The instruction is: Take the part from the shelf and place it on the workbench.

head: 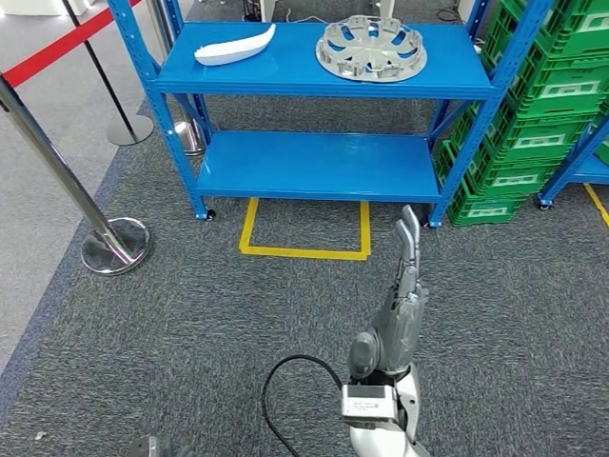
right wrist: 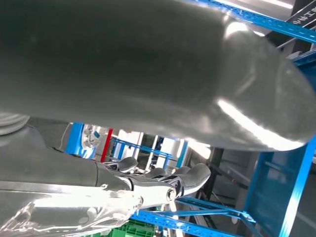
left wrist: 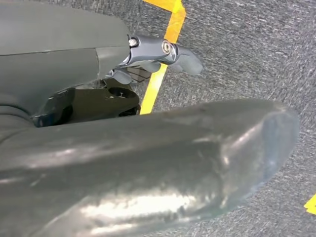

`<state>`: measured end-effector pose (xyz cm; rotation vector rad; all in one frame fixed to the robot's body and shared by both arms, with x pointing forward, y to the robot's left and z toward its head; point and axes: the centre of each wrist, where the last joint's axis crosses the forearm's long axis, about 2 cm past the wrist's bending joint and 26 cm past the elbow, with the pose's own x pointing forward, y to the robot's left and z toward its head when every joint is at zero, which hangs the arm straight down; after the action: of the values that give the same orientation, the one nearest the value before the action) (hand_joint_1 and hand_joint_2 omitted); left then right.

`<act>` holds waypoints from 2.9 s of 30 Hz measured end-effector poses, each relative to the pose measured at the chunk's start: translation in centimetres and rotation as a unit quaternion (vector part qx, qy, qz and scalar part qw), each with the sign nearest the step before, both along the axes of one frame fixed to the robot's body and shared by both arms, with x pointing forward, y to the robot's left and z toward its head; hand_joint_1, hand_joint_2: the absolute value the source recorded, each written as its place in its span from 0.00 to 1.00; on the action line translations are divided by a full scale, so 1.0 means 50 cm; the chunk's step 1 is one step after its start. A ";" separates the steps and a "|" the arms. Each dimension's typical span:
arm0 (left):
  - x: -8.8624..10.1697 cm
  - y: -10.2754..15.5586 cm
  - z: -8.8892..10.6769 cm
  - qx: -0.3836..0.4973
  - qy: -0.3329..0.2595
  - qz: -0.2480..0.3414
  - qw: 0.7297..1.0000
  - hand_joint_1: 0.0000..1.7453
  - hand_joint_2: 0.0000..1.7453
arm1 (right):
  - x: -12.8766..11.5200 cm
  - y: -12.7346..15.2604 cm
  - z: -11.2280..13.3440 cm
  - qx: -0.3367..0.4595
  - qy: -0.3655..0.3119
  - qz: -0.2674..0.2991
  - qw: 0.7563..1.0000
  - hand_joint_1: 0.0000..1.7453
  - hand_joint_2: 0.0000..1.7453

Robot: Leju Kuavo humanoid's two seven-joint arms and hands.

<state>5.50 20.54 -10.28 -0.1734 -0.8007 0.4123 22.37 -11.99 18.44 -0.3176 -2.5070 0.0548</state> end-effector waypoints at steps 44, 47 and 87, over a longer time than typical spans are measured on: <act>-0.001 0.010 -0.002 0.036 0.115 -0.037 0.992 0.00 0.00 | -0.010 0.011 0.000 -0.054 -0.017 0.007 0.998 0.00 0.00; -0.001 0.010 -0.002 0.035 0.114 -0.038 0.992 0.00 0.00 | -0.010 0.012 0.000 -0.054 -0.017 0.007 0.998 0.00 0.00; 0.008 0.013 -0.001 0.048 0.096 -0.055 0.993 0.00 0.00 | -0.025 -0.004 0.004 -0.018 -0.036 0.043 0.998 0.00 1.00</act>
<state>5.89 21.21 -10.35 -0.0859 -0.6176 0.2798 21.12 -12.17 18.63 -0.2291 -2.5938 0.1248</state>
